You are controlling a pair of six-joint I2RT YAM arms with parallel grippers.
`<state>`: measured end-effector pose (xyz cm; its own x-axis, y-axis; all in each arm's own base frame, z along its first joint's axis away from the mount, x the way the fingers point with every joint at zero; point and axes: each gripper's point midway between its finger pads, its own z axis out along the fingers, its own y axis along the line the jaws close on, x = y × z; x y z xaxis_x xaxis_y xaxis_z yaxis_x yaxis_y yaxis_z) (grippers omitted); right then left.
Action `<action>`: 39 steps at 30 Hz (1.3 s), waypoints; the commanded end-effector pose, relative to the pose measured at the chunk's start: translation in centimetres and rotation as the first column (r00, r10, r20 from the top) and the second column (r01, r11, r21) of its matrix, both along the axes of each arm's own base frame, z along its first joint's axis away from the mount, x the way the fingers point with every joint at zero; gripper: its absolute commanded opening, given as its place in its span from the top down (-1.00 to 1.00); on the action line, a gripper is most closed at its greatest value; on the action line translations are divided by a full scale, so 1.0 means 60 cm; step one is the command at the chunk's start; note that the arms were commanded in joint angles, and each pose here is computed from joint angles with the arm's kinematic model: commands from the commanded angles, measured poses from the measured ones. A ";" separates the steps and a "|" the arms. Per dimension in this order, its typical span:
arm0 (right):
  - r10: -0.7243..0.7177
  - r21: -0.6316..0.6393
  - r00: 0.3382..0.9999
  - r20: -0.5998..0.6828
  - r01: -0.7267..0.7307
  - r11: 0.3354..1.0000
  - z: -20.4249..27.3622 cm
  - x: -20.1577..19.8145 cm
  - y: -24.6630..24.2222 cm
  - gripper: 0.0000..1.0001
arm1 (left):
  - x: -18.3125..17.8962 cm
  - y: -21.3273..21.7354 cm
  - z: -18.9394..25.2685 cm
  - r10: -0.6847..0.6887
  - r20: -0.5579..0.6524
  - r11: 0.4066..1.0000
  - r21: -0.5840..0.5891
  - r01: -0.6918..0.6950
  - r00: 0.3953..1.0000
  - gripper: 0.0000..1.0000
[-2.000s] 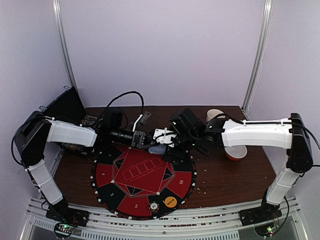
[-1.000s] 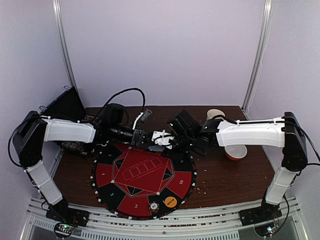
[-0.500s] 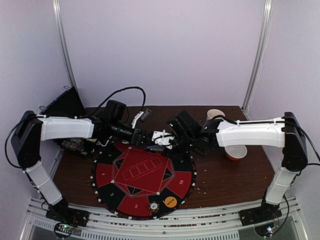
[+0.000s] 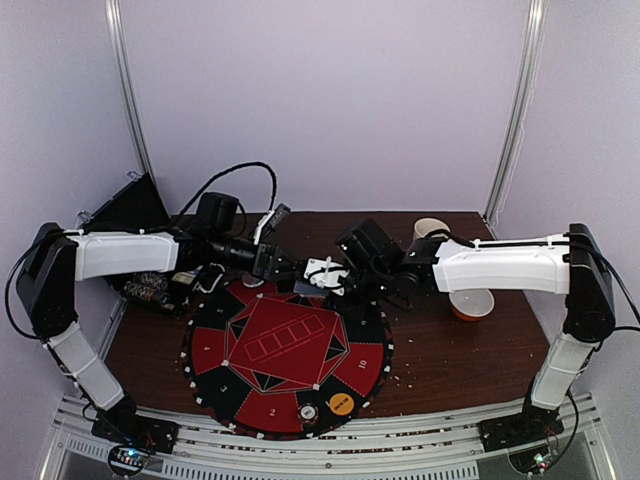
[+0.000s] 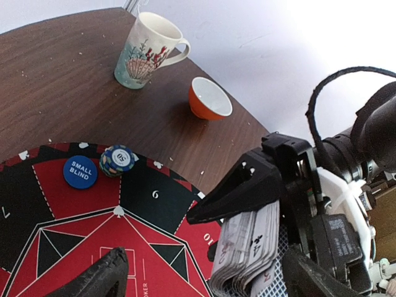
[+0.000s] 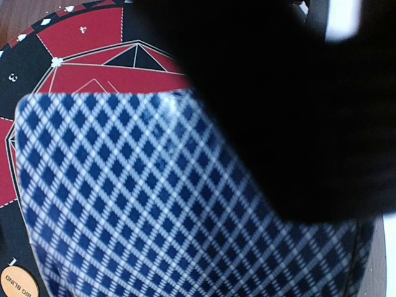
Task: Distribute texas hold em gaming equipment
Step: Pick up the poker card from the face-down deck piles.
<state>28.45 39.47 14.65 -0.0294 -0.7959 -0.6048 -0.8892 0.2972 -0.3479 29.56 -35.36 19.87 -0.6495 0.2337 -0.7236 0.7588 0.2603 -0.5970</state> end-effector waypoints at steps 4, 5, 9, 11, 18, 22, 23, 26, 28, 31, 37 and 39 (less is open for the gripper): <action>-0.019 0.041 1.000 -0.001 0.019 0.999 0.021 0.007 0.000 0.18 | -0.016 0.003 0.054 -0.026 0.087 0.997 -0.075 0.032 0.996 -0.76; -0.019 0.041 1.000 -0.002 0.019 0.999 0.022 0.007 0.000 0.19 | -0.011 0.006 0.053 -0.006 0.092 0.998 -0.061 0.012 0.996 -0.69; -0.019 0.043 1.000 -0.002 0.019 0.999 0.024 0.008 0.001 0.20 | -0.005 0.015 0.045 0.029 0.110 0.999 -0.020 -0.027 0.994 -0.20; -0.018 0.040 1.000 -0.005 0.018 0.999 0.022 0.008 0.002 0.21 | -0.012 0.015 0.042 0.018 0.104 1.000 -0.020 -0.016 0.994 -0.05; -0.020 0.040 1.000 -0.006 0.020 0.999 0.022 0.010 0.003 0.22 | -0.024 0.007 0.023 -0.004 0.080 1.000 -0.010 0.005 0.997 0.09; -0.021 0.041 1.000 -0.004 0.021 0.999 0.024 0.011 0.003 0.23 | -0.022 0.002 0.017 -0.004 0.067 1.000 -0.010 0.004 0.998 0.15; -0.021 0.041 1.000 -0.004 0.021 0.999 0.024 0.010 0.004 0.23 | -0.022 0.001 0.017 -0.004 0.065 1.000 -0.011 0.004 0.998 0.16; -0.021 0.035 1.000 -0.006 0.021 0.999 0.021 0.011 0.004 0.24 | -0.024 -0.006 0.014 -0.017 0.059 1.000 -0.015 0.018 0.998 0.21; -0.022 0.033 1.000 -0.005 0.022 0.999 0.020 0.012 0.004 0.25 | -0.026 -0.009 0.013 -0.026 0.054 1.000 -0.015 0.027 0.998 0.35; -0.025 0.032 1.000 -0.003 0.025 0.999 0.021 0.012 0.002 0.26 | -0.026 -0.008 0.011 -0.027 0.051 1.000 -0.007 0.028 0.998 0.76; -0.048 0.015 0.999 0.003 0.048 0.999 0.016 0.018 -0.012 0.29 | -0.024 -0.003 0.025 -0.014 0.074 1.000 -0.004 0.014 0.997 1.00; -0.063 0.010 0.998 0.003 0.063 0.998 0.013 0.022 -0.020 0.30 | -0.021 0.001 0.027 -0.006 0.070 1.000 -0.006 0.007 0.998 1.00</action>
